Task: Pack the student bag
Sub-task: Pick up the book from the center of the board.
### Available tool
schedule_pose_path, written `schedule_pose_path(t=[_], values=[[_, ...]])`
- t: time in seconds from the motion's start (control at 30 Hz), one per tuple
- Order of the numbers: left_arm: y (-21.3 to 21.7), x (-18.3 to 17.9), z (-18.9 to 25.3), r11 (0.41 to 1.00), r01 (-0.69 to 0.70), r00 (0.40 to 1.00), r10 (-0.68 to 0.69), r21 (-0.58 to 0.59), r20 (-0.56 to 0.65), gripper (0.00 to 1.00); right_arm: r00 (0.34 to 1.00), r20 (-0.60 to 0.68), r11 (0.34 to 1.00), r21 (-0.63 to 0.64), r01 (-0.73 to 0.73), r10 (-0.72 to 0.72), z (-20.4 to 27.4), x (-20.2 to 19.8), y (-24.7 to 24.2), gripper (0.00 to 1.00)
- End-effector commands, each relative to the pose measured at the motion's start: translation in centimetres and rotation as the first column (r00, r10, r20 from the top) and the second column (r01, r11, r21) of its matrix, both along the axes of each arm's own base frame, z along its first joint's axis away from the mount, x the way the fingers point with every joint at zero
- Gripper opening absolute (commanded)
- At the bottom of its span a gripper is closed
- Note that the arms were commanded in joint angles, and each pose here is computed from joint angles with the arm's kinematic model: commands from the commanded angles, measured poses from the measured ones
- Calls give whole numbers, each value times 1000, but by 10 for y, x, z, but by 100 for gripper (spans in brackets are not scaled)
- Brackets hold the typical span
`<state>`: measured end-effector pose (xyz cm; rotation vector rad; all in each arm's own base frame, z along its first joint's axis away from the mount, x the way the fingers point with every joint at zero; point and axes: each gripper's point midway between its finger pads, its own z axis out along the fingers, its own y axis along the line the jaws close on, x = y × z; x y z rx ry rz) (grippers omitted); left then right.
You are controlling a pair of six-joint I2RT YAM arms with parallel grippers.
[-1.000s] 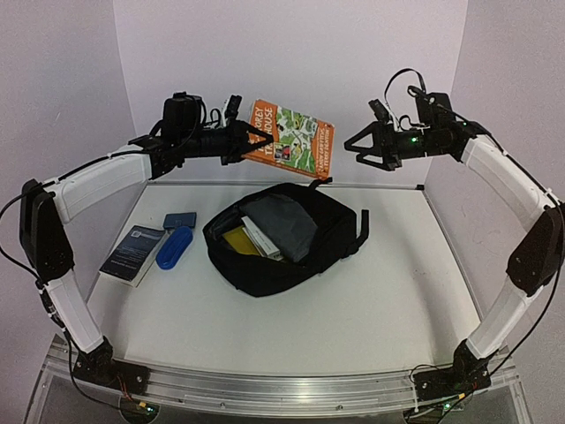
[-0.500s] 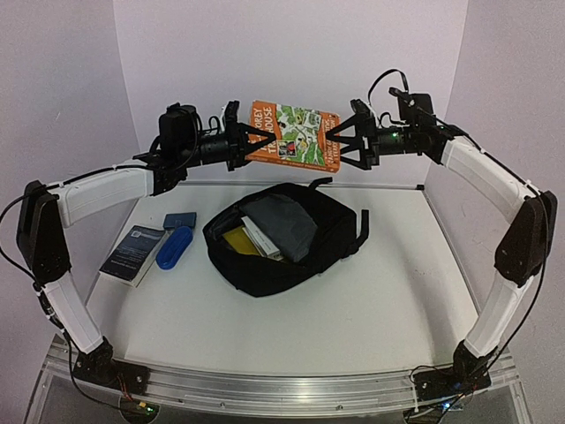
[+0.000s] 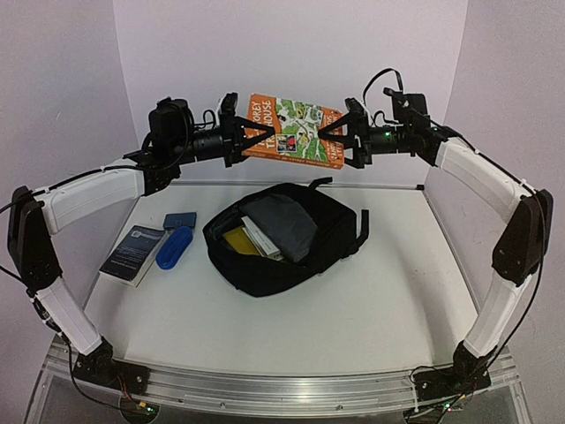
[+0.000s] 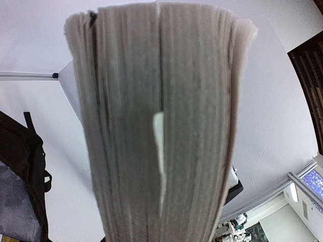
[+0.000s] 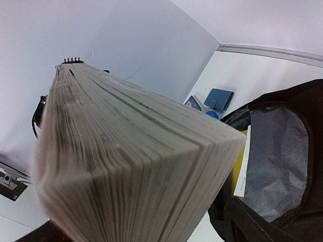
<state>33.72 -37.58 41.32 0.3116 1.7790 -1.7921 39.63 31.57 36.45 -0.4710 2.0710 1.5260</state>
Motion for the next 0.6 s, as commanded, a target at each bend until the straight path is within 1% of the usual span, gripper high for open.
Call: schedule_pose_path(t=[0.0,0.03,0.07,0.13,0.17,0.2,0.27,0.3,0.33,0.37,0.43,0.47,0.57], values=[[13,-41,70,990,102,980,-82,-100,183,0,999,35,1000,26,-9,8,9,2,7,92],[11,-41,70,989,114,980,-96,-93,175,0,999,36,999,36,-30,29,13,-2,9,89],[9,-40,67,989,121,982,-107,-82,158,0,998,34,998,48,-51,49,17,-6,11,81],[6,-34,59,991,121,987,-113,-62,117,1,996,36,992,87,-88,85,31,-14,16,63],[6,-30,56,992,113,989,-107,-58,103,2,995,36,989,114,-97,93,40,-18,17,51],[6,-26,55,994,97,991,-91,-56,96,5,995,37,985,143,-100,96,49,-20,17,40],[10,-16,55,998,36,995,-32,-50,94,11,995,28,977,189,-95,91,63,-21,17,21],[12,-10,55,999,-4,996,8,-47,94,16,996,20,975,204,-85,83,68,-20,17,11],[16,-2,52,998,-52,995,55,-40,86,24,997,34,973,218,-78,73,75,-19,17,2],[19,3,51,995,-92,992,94,-36,84,32,997,38,972,226,-68,61,79,-16,17,0],[23,13,45,988,-148,986,151,-42,75,52,997,54,970,237,-57,46,87,-11,18,0],[23,14,43,987,-152,985,156,-50,72,58,997,62,969,242,-54,40,90,-9,18,0],[18,12,34,993,-115,992,117,-32,52,67,999,51,970,244,-11,-1,90,-2,16,0]])
